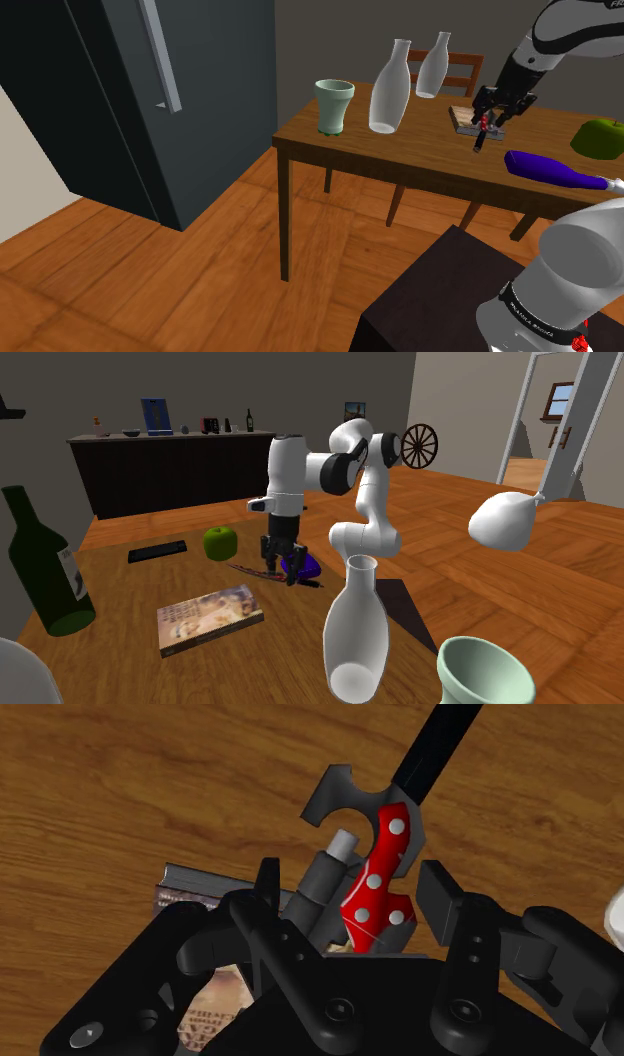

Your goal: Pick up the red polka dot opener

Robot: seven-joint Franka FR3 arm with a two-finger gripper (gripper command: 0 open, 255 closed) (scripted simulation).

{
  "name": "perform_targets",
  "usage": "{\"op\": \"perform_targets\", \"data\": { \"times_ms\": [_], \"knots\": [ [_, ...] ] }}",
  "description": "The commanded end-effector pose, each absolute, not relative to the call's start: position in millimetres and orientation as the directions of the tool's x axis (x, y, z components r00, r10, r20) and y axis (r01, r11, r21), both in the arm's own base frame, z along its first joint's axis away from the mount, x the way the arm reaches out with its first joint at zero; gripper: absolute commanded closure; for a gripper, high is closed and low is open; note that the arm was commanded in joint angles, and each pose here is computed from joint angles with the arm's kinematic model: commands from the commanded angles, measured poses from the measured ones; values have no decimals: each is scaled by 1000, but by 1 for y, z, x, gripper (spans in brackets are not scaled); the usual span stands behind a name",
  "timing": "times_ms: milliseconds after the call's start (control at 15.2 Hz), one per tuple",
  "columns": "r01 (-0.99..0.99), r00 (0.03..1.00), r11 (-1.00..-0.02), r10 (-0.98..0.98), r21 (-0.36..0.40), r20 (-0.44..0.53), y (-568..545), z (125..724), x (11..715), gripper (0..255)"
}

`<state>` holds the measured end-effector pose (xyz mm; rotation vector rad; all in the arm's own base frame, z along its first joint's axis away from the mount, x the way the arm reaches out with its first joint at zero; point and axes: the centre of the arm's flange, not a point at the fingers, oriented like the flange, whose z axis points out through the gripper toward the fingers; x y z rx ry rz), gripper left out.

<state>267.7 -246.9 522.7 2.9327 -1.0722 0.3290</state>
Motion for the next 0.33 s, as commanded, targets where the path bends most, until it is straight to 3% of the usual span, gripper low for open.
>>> {"op": "perform_targets", "data": {
  "times_ms": [0,264],
  "knots": [
    [-638,745,-767,-638,-70,196,-247,533,268,255],
    [-638,745,-767,-638,-70,196,-247,545,268,255]
  ]
}}
